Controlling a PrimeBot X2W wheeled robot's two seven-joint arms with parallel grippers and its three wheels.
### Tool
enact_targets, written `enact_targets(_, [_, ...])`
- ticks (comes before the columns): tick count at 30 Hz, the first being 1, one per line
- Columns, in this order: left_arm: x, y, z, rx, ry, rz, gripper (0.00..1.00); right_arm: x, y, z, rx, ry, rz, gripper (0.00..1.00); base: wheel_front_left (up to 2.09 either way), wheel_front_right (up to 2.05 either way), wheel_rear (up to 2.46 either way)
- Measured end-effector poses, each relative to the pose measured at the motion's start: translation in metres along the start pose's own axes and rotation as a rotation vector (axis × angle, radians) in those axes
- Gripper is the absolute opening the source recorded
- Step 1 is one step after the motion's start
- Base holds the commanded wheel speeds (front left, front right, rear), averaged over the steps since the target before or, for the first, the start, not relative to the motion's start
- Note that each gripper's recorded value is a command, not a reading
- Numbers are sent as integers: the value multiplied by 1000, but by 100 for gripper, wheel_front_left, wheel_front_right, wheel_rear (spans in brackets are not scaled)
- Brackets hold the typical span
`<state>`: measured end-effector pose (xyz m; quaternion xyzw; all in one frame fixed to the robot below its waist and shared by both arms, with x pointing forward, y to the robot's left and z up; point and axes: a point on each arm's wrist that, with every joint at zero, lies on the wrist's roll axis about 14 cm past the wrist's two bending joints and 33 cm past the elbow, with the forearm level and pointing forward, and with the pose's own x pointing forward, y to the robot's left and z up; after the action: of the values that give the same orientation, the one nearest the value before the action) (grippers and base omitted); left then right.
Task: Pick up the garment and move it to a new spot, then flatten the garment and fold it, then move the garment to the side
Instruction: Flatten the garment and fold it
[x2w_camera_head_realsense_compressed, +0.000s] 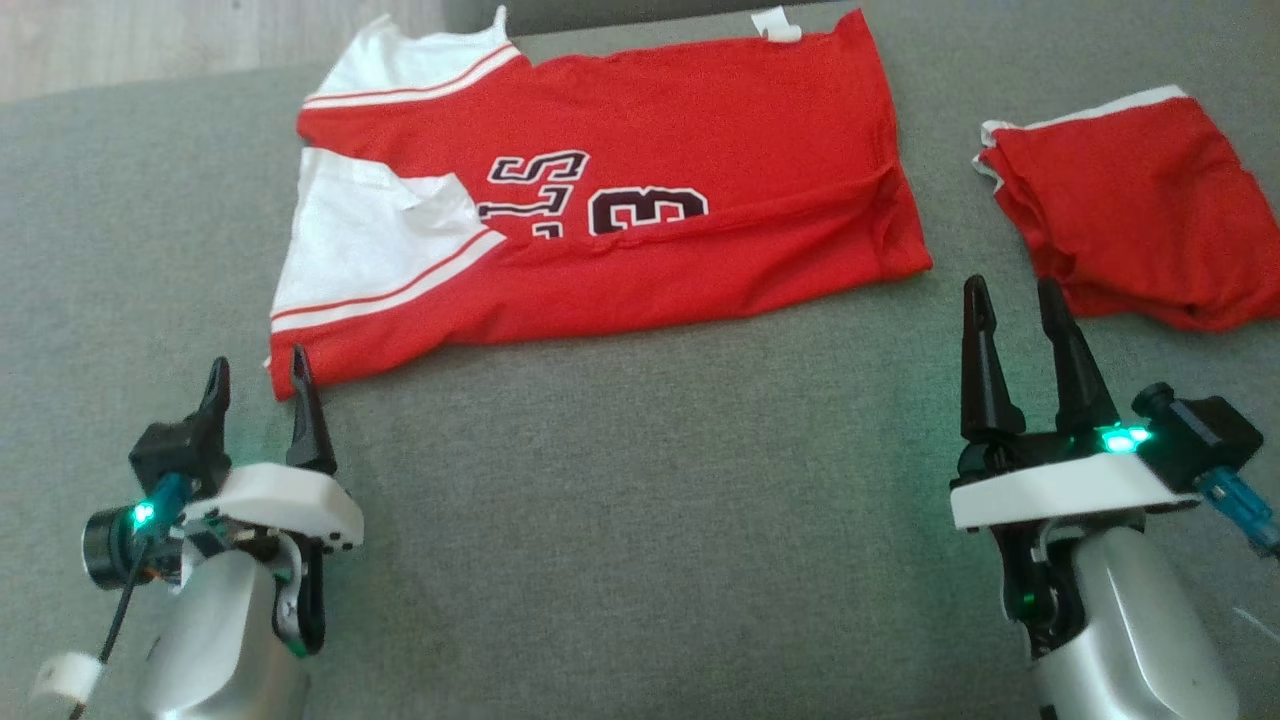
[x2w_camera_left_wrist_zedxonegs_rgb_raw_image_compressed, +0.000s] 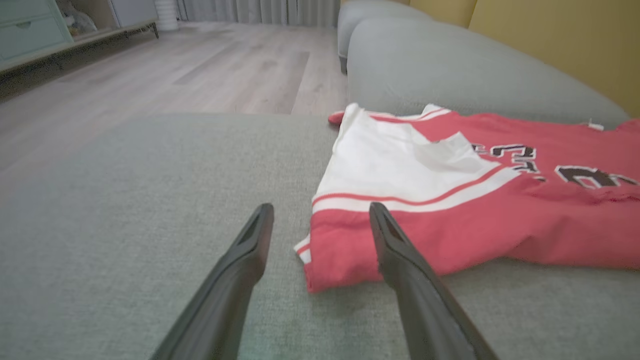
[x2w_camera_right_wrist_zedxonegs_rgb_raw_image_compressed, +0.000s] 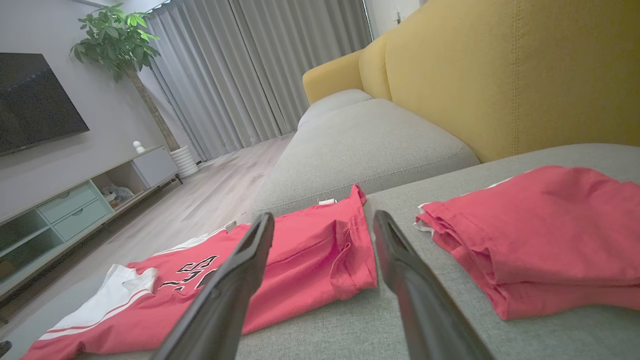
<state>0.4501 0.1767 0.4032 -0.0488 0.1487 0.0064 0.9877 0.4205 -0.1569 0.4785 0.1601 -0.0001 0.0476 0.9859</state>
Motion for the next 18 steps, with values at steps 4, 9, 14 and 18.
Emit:
enact_targets(4, [9, -3, -21, 12, 94, -14, 100, 3, -4, -2, -2, 4, -9, 100, 0, 0, 0])
enact_targets(9, [16, -2, -31, 25, 136, -16, 100, 5, -5, -2, -4, 5, -8, 100, 0, 0, 0])
enact_targets(14, [25, -2, -40, 41, 198, -8, 100, 4, -10, -6, -6, 15, -24, 100, 0, 0, 0])
enact_targets(18, [32, -2, -46, 63, 268, -10, 100, 4, -13, -6, -8, 15, -32, 100, 0, 0, 0])
